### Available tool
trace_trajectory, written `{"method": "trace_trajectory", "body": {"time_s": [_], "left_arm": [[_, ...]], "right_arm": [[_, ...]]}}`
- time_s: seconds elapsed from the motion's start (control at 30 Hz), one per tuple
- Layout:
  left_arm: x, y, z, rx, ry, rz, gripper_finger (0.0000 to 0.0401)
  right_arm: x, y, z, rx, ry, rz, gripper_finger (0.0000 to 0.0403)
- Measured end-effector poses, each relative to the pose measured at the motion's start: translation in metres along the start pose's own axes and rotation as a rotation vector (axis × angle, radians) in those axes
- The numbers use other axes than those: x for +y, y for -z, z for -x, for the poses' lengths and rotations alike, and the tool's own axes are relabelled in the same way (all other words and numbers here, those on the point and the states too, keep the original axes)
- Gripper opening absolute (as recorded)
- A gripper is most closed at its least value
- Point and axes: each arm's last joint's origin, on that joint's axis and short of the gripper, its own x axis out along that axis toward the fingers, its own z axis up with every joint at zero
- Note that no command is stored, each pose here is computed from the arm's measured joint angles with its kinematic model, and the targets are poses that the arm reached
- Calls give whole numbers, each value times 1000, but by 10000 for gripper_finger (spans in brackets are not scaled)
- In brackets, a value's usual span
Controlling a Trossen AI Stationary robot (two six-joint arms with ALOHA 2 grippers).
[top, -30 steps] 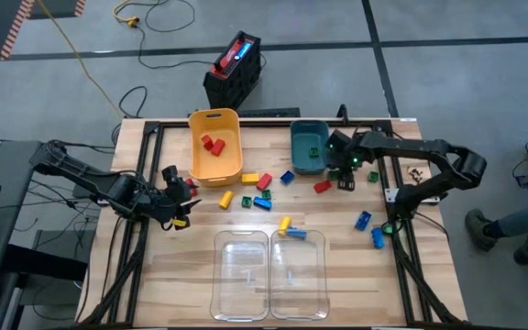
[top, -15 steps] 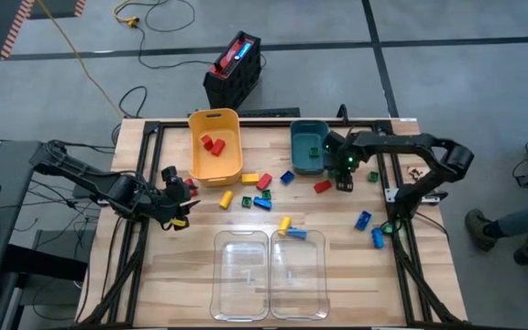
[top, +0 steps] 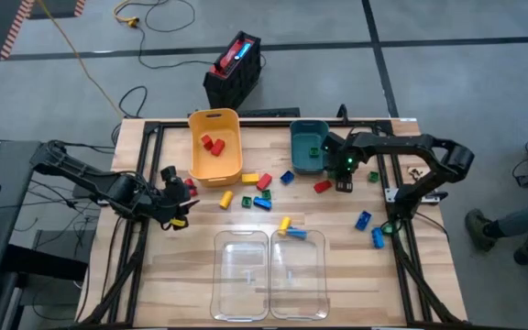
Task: Sort blocks
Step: Put the green game piece into the blue bin
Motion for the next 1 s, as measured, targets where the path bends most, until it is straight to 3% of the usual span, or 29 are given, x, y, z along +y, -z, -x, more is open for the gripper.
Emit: {"method": "trace_trajectory", "body": {"time_s": [0.33, 0.7, 0.87, 1.0], "left_arm": [[0, 0, 0, 0, 0, 0, 184], [0, 0, 0, 2, 8, 3, 184], [0, 0, 0, 4, 15, 0, 184], [-1, 0, 0, 5, 16, -2, 184]], "right_arm": [[2, 1, 8, 27, -10, -21, 112], [-7, -11, 92, 135, 210, -139, 112], [-15, -24, 140, 36, 248, -179, 112], [-19, -35, 154, -31, 246, -181, 113]]}}
